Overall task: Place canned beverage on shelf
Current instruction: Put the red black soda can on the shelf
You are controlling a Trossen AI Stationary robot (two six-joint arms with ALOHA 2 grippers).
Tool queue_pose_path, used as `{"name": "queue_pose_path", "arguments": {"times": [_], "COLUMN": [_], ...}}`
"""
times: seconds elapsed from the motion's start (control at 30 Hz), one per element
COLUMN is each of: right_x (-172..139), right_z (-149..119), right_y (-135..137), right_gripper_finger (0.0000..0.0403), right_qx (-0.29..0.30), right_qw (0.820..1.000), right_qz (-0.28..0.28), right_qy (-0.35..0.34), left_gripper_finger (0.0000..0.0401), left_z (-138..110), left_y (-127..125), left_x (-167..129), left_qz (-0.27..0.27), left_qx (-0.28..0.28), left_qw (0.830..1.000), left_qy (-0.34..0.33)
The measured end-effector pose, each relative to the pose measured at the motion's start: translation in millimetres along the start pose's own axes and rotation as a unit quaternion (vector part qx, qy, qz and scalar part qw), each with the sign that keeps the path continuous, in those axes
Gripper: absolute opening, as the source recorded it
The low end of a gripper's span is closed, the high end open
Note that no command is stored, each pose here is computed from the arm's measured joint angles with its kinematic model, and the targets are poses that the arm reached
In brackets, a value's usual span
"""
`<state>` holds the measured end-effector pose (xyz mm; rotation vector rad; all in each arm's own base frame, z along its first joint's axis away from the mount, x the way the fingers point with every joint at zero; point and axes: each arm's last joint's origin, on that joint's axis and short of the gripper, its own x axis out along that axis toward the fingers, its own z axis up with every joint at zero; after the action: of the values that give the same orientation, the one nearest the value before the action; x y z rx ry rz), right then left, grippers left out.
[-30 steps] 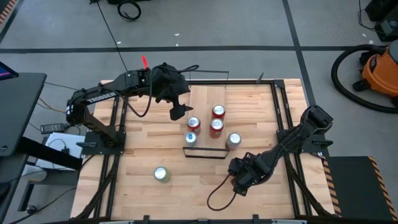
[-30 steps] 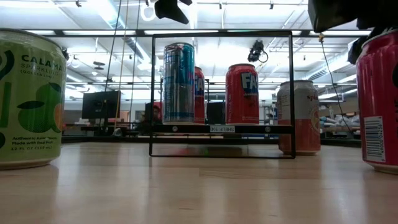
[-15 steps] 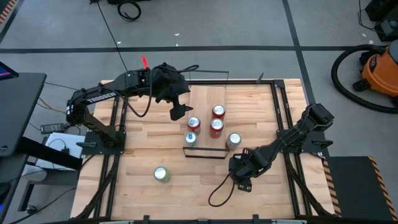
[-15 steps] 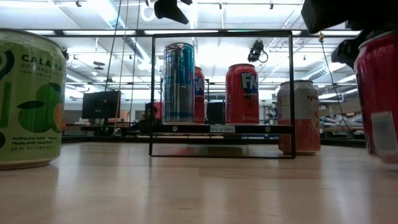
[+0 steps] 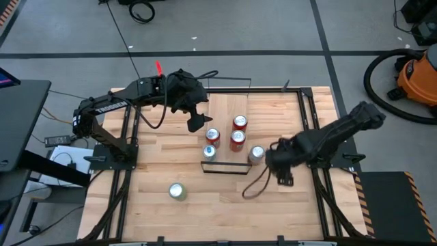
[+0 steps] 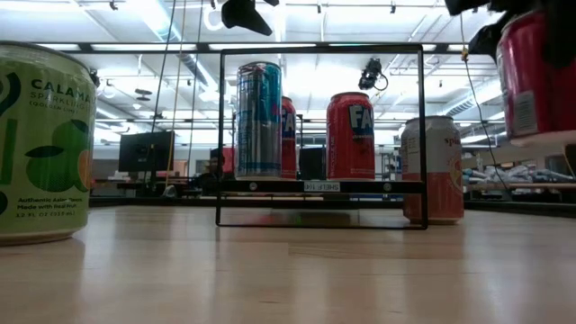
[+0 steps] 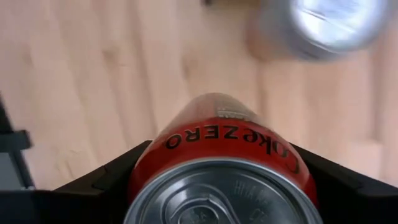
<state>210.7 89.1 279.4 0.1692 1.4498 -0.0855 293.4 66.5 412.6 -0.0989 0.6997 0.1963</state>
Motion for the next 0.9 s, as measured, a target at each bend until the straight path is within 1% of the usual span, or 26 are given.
{"name": "queue_pose_path", "arguments": {"times": [0.1, 0.23, 0.37, 0.5, 0.63, 0.77, 0.9], "right_x": [-9, -12, -13, -14, -16, -18, -24], "right_z": [-4, -2, 7, 16, 24, 32, 39], "right_y": [-21, -45, -69, -98, -123, -143, -161], "right_gripper_finger": [0.0321, 0.0321, 0.0321, 0.0321, 0.0321, 0.0321, 0.0321], "right_qx": [0.015, 0.009, 0.013, 0.036, 0.047, 0.039, 0.035], "right_qw": [1.000, 0.998, 0.994, 0.986, 0.984, 0.982, 0.980], "right_qz": [-0.019, -0.063, -0.112, -0.161, -0.171, -0.177, -0.179], "right_qy": [0.014, 0.025, 0.016, -0.003, -0.025, -0.056, -0.076], "left_gripper_finger": [0.0396, 0.0396, 0.0396, 0.0396, 0.0396, 0.0396, 0.0396], "left_z": [0, 0, 0, 0, -2, -7, -7], "left_y": [0, 0, 0, 0, 0, 0, 0], "left_x": [0, 0, 0, 0, 5, 12, 12], "left_qz": [0.000, 0.000, 0.000, 0.000, -0.004, -0.013, -0.013], "left_qx": [-0.002, -0.012, -0.030, -0.039, -0.045, -0.063, -0.083], "left_qw": [1.000, 1.000, 1.000, 0.999, 0.999, 0.998, 0.996], "left_qy": [0.000, 0.000, 0.000, 0.000, -0.004, 0.008, 0.008]}}
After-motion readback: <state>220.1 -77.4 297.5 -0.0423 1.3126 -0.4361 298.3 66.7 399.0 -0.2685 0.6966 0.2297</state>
